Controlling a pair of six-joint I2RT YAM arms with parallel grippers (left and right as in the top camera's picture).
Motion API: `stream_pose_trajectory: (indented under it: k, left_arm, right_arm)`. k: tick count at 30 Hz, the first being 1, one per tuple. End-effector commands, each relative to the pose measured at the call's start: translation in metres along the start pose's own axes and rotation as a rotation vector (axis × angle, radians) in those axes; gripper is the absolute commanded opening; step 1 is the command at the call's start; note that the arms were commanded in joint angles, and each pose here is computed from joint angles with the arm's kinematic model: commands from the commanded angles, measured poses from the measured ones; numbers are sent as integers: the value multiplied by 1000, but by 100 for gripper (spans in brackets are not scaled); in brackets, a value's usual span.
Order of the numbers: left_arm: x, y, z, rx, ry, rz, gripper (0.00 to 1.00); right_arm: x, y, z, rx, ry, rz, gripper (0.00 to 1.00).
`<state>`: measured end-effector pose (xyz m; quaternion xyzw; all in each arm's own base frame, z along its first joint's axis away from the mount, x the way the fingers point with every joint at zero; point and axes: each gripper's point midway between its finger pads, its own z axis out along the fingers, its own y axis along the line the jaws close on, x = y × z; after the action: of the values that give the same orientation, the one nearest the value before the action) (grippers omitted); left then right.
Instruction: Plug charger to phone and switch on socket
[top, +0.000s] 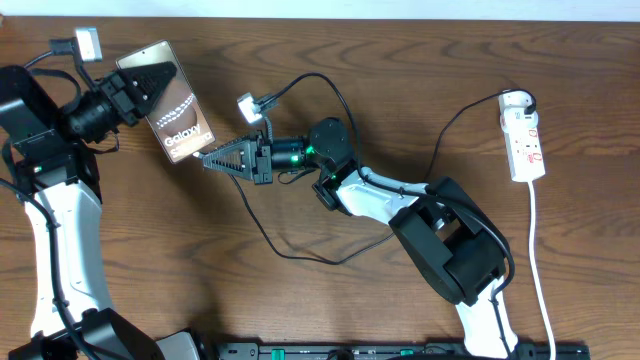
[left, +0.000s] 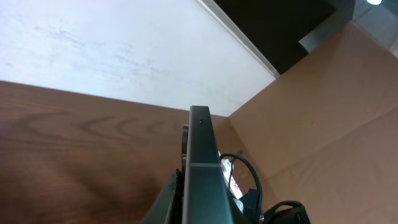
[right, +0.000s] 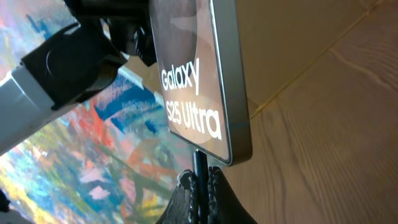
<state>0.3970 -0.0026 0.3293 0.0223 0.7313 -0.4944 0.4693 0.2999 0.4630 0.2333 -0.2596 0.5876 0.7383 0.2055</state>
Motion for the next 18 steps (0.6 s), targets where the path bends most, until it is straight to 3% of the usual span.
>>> stream_pose_trajectory:
  k: [1, 18]
  left_arm:
    - [8, -19, 2, 73, 48, -91, 7]
    - [-6, -15, 3, 36, -6, -156, 7]
  right_arm:
    - [-40, -6, -2, 67, -184, -32, 1]
    - [-70, -18, -11, 136, -365, 15, 1]
